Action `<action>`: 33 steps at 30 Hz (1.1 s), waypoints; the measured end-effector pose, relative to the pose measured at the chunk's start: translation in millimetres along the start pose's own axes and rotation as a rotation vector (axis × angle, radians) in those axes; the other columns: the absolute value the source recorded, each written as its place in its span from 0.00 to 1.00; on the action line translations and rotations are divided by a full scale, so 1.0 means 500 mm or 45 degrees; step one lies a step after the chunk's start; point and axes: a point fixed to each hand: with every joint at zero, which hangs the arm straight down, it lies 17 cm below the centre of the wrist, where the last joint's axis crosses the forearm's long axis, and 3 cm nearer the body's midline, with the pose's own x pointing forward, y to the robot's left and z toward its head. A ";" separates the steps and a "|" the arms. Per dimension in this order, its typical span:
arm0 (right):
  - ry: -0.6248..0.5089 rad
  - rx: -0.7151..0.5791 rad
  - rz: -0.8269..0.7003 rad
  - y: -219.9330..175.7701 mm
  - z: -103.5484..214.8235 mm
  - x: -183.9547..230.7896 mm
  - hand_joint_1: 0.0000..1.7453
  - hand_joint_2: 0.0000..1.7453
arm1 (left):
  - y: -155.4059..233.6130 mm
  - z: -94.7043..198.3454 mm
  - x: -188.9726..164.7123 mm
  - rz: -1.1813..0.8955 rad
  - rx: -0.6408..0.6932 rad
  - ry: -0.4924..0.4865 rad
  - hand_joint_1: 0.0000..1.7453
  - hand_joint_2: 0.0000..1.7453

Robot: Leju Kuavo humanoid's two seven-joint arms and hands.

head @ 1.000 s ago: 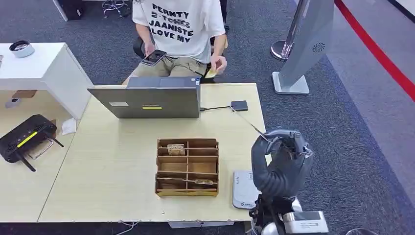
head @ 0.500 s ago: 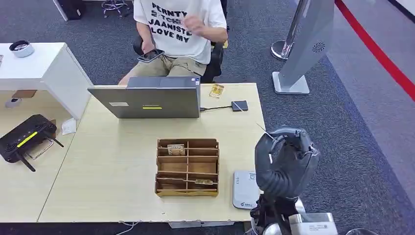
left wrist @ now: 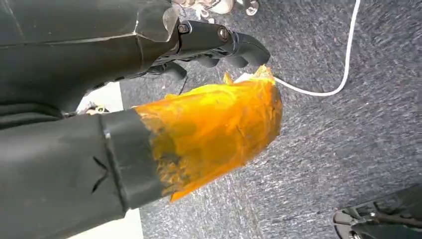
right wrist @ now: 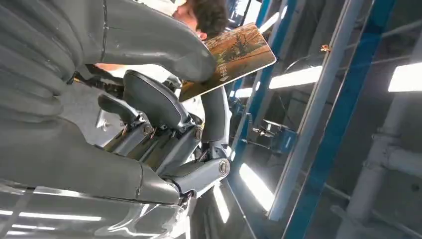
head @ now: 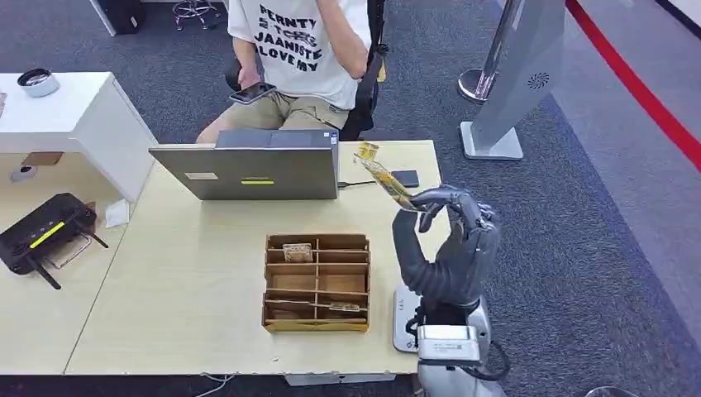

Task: Pass the card to the sensor for recognition and then transmit it.

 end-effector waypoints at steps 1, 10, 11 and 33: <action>-0.001 0.004 0.003 0.003 -0.001 -0.002 1.00 1.00 | 0.000 0.000 0.001 -0.001 0.000 0.000 0.02 0.00; -0.096 0.235 0.410 0.113 -0.046 -0.085 1.00 1.00 | 0.018 0.001 0.039 -0.095 -0.003 -0.036 0.02 0.00; -0.102 0.270 0.473 0.129 -0.052 -0.105 1.00 1.00 | 0.022 0.001 0.045 -0.109 -0.001 -0.041 0.02 0.00; -0.470 0.876 1.489 0.295 -0.109 -0.390 0.00 1.00 | 0.056 0.004 0.107 -0.247 0.015 -0.109 0.02 0.00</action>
